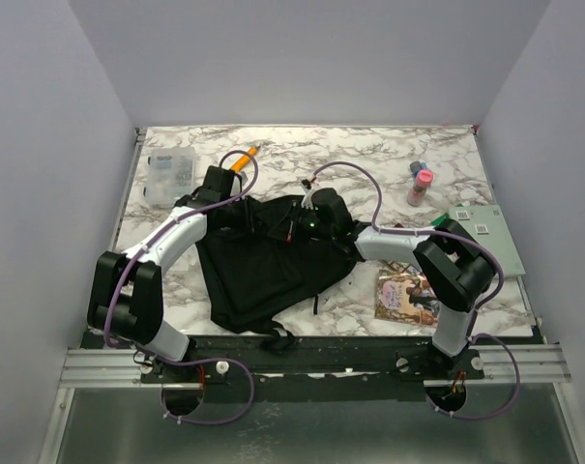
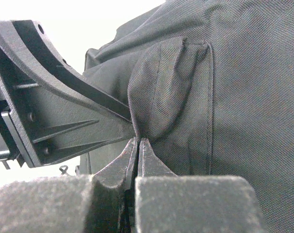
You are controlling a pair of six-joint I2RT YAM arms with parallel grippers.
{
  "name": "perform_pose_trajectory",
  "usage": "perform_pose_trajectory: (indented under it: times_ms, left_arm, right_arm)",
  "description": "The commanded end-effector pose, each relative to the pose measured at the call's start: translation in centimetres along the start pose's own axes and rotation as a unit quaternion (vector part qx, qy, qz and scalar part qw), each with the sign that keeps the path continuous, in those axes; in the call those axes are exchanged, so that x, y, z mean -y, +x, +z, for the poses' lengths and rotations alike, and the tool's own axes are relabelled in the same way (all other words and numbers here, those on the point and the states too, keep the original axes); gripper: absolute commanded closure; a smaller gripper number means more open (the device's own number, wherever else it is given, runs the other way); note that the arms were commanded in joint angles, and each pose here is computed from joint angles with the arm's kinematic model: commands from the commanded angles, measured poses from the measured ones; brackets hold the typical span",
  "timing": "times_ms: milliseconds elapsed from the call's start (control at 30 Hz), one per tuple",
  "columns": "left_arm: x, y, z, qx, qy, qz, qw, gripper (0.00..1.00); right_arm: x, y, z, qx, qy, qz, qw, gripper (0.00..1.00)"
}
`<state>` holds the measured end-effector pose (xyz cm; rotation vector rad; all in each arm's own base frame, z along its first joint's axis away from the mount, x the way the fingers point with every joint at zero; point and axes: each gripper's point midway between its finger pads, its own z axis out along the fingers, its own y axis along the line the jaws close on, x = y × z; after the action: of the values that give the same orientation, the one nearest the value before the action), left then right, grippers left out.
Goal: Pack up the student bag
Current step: Unzip the student bag at the center of the board.
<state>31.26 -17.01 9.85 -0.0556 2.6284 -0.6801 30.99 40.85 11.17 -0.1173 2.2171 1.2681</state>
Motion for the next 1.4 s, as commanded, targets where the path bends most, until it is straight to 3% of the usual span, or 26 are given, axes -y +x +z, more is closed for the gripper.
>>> perform_pose_trajectory:
  times_ms: [0,133,400,800,1100,1167,1367]
  left_arm:
    - [-0.5,-1.1,-0.9,0.024,-0.040,0.036,0.998,0.65]
    - [-0.3,-1.5,-1.9,0.047,-0.054,0.059,0.996,0.64]
    - [-0.1,-2.0,-2.5,0.065,-0.067,0.083,0.992,0.49]
    - [-0.9,-2.1,-0.8,0.029,-0.084,0.083,0.993,0.49]
    - [-0.8,-1.0,0.0,0.003,-0.072,0.072,0.995,0.57]
    - [-0.6,-0.9,0.0,0.002,-0.066,0.073,0.995,0.67]
    - [-0.6,-1.0,-0.3,0.008,-0.066,0.075,0.995,0.84]
  right_arm:
    - [-3.5,-1.5,-1.1,0.021,-0.058,-0.007,0.998,0.99]
    - [-3.3,-1.2,-1.1,0.017,-0.059,-0.006,0.998,0.99]
    - [-3.7,-1.1,-0.9,0.011,-0.072,-0.006,0.997,0.99]
    - [-4.2,-0.9,-1.0,0.007,-0.086,-0.004,0.996,0.99]
    - [-4.3,-0.9,-0.9,0.008,-0.089,-0.002,0.996,0.99]
    - [-4.2,-0.9,-0.9,0.007,-0.088,-0.001,0.996,0.99]
    - [-4.3,-0.9,-0.8,0.007,-0.091,0.001,0.996,0.99]
